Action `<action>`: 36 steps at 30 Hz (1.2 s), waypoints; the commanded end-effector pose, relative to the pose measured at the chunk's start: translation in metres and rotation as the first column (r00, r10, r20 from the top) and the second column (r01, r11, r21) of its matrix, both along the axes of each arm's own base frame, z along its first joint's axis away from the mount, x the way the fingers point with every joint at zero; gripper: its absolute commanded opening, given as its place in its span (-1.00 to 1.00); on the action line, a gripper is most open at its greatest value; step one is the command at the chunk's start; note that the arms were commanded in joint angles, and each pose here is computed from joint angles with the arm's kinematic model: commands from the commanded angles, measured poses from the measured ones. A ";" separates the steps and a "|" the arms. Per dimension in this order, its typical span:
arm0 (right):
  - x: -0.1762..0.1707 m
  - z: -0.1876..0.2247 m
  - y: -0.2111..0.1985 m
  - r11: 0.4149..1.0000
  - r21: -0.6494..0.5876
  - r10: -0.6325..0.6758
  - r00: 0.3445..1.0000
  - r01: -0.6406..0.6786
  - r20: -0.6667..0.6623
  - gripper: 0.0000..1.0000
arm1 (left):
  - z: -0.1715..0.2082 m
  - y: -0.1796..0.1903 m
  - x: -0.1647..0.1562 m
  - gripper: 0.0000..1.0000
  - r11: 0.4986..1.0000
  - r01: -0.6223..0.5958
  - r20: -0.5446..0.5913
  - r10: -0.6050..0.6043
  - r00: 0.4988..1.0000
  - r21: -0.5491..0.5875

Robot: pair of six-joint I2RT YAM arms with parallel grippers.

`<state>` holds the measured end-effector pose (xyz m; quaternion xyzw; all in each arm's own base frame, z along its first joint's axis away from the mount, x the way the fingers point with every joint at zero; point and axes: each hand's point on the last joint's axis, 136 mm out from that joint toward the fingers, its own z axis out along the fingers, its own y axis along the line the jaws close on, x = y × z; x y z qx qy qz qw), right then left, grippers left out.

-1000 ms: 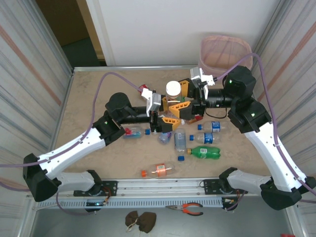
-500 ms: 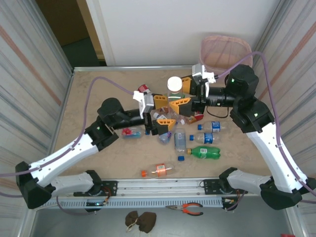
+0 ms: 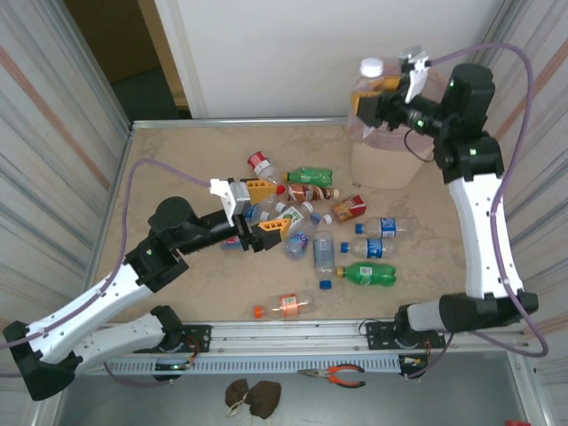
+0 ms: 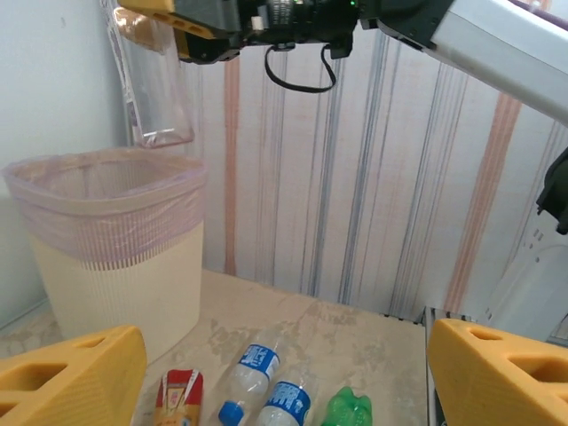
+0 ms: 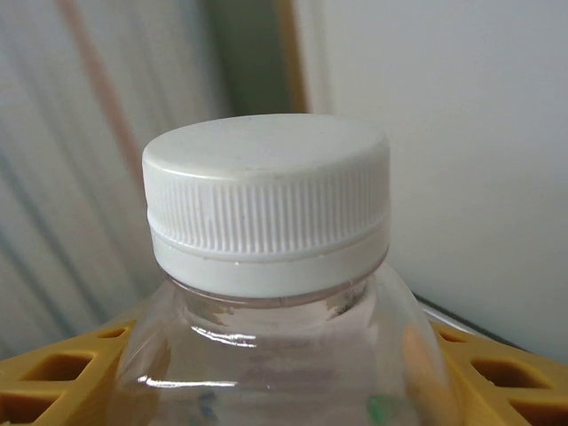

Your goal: Put the plastic bottles in the bin

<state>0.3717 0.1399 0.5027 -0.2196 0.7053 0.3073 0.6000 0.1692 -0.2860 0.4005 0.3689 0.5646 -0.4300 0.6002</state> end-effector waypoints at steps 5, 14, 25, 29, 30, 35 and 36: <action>0.094 -0.029 -0.101 0.903 -0.106 -0.426 0.900 0.417 -0.095 0.00 | -0.003 0.012 0.005 0.66 0.998 -0.063 -0.005 0.063 0.998 0.015; 0.176 -0.107 -0.188 0.687 -0.346 -0.718 0.672 0.640 -0.183 -0.06 | -0.005 0.014 0.008 0.66 0.997 -0.073 -0.013 0.073 0.997 0.016; 0.197 -0.239 -0.209 0.623 -0.563 -0.778 0.507 0.543 -0.372 -0.05 | -0.013 0.015 0.032 0.68 0.993 -0.117 -0.083 0.119 0.989 0.033; 0.197 -0.284 -0.210 0.625 -0.616 -0.777 0.457 0.480 -0.432 -0.03 | -0.019 0.015 0.038 0.68 0.992 -0.119 -0.115 0.123 0.986 0.040; 0.196 -0.295 -0.211 0.624 -0.628 -0.779 0.443 0.466 -0.445 -0.02 | -0.020 0.015 0.040 0.68 0.992 -0.123 -0.121 0.127 0.984 0.041; 0.194 -0.334 -0.212 0.623 -0.663 -0.780 0.394 0.415 -0.486 0.04 | -0.026 0.016 0.044 0.68 0.990 -0.133 -0.149 0.139 0.979 0.049; 0.194 -0.340 -0.212 0.623 -0.668 -0.780 0.387 0.408 -0.492 0.07 | -0.028 0.016 0.045 0.68 0.989 -0.135 -0.155 0.142 0.978 0.053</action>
